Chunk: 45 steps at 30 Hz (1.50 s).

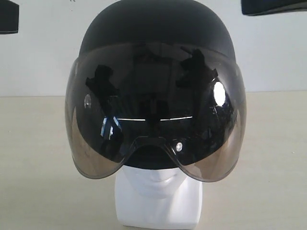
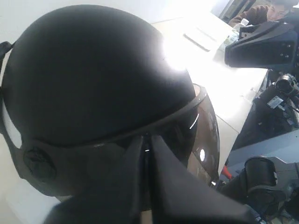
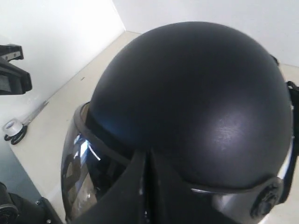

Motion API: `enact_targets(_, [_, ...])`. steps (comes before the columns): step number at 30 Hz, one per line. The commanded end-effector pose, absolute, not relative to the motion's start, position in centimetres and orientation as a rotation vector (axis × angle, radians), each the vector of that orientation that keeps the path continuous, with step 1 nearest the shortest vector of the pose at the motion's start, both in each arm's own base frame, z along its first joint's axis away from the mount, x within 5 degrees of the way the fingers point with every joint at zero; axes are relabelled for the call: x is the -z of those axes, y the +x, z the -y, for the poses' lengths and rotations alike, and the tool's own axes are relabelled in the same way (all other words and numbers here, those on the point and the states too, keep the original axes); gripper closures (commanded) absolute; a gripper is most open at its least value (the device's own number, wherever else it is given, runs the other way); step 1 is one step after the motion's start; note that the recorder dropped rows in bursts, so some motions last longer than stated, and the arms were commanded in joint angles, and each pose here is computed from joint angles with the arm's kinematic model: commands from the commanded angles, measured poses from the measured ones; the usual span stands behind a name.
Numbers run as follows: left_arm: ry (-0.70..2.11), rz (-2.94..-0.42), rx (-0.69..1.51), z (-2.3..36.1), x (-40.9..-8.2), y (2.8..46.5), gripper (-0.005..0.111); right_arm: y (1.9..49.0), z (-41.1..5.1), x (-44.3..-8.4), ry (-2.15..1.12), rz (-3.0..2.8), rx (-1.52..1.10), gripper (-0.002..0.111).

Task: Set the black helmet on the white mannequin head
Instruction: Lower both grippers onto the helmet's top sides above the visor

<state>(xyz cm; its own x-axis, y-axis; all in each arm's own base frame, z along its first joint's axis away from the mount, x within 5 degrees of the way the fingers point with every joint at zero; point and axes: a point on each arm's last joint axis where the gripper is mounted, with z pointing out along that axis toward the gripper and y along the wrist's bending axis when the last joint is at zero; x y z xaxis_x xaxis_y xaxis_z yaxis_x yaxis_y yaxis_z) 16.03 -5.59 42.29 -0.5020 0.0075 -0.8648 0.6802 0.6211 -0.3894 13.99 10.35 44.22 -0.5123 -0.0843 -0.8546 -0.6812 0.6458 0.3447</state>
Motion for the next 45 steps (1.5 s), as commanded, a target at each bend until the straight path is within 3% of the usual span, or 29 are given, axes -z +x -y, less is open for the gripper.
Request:
enact_targets(1, [0.572,-1.920,0.940,5.8,-42.2,16.0,0.102,13.9,-11.4,-43.5,-0.575,-1.965,-0.910,0.109])
enact_targets(24, [0.569,-1.889,1.029,5.8,-41.4,18.7,0.102,15.1,-12.0,-42.9,-0.536,-1.993,-0.910,0.109])
enact_targets(32, [0.759,-1.899,1.139,8.9,-39.7,20.0,0.102,15.0,-12.0,-42.8,-0.550,-2.007,-0.909,0.109])
enact_targets(45, [0.741,-1.849,1.034,8.9,-40.9,21.0,0.102,14.8,-12.0,-42.6,-0.596,-2.025,-0.903,0.109])
